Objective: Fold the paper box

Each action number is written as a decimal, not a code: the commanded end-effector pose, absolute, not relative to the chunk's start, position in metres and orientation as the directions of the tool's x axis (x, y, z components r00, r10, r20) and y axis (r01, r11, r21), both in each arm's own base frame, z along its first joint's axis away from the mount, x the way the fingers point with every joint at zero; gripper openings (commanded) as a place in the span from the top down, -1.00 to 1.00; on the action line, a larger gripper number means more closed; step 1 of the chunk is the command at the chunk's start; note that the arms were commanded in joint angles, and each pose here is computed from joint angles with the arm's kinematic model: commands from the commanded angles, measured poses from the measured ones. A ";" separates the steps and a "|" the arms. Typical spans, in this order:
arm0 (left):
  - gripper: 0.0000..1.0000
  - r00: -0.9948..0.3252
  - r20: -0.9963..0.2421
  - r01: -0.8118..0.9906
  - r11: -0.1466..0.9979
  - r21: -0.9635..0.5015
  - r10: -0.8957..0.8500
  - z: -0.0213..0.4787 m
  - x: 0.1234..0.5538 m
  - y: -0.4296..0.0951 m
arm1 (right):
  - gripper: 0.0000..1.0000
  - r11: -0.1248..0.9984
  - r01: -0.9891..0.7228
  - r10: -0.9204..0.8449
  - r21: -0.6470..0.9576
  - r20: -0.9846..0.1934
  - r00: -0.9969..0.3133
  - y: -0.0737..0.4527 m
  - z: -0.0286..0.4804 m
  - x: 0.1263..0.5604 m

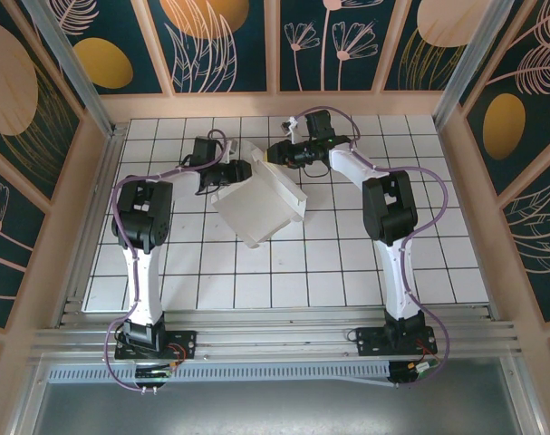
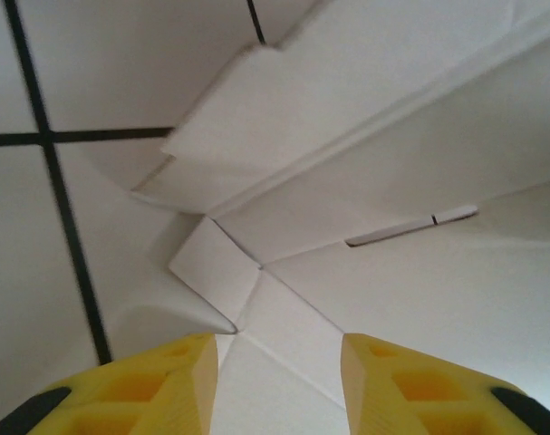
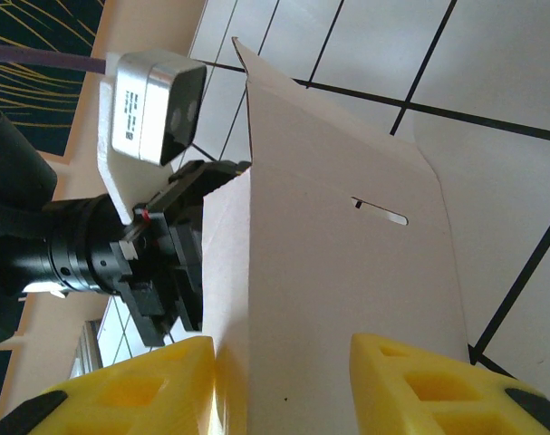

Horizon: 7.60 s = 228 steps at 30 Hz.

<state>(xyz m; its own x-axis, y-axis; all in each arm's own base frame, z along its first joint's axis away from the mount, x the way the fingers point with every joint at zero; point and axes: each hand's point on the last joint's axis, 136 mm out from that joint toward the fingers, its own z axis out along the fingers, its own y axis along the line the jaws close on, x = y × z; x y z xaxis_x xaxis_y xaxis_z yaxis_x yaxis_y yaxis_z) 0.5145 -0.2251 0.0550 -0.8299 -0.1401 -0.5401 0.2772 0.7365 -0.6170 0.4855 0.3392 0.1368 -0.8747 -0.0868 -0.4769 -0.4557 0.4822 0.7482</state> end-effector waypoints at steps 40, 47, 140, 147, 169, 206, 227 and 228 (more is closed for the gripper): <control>0.57 -0.816 -0.574 0.435 0.727 -0.531 0.069 0.033 0.534 -0.261 | 0.12 0.512 -0.434 -0.095 0.741 -0.453 -0.886 0.337 0.126 0.480; 0.57 -0.768 -0.618 0.537 0.694 -0.479 0.168 0.035 0.529 -0.264 | 0.12 0.527 -0.422 -0.084 0.738 -0.449 -0.890 0.327 0.125 0.485; 1.00 -0.473 -0.832 0.782 0.573 -0.246 0.290 0.077 0.507 -0.285 | 0.15 0.550 -0.433 -0.061 0.714 -0.483 -0.873 0.302 0.147 0.481; 1.00 -0.318 -0.891 0.767 0.640 -0.042 0.323 0.095 0.505 -0.277 | 0.14 0.637 -0.458 -0.101 0.620 -0.522 -0.847 0.290 0.137 0.473; 1.00 -0.208 -0.938 0.645 0.760 0.083 0.278 0.115 0.528 -0.281 | 0.17 0.705 -0.512 -0.196 0.491 -0.559 -0.806 0.311 0.131 0.459; -0.67 0.112 -0.885 0.909 0.313 0.275 0.452 0.172 0.495 -0.266 | 0.61 0.754 -0.657 -0.583 0.001 -0.461 -0.669 0.269 0.146 0.465; -0.34 0.040 -0.928 0.974 0.191 0.118 0.371 0.145 0.528 -0.297 | 0.58 0.724 -0.690 -0.591 0.000 -0.517 -0.619 0.282 0.155 0.468; -0.17 0.032 -0.931 0.974 0.197 0.110 0.364 0.145 0.528 -0.298 | 0.58 0.726 -0.688 -0.585 0.004 -0.522 -0.621 0.282 0.157 0.469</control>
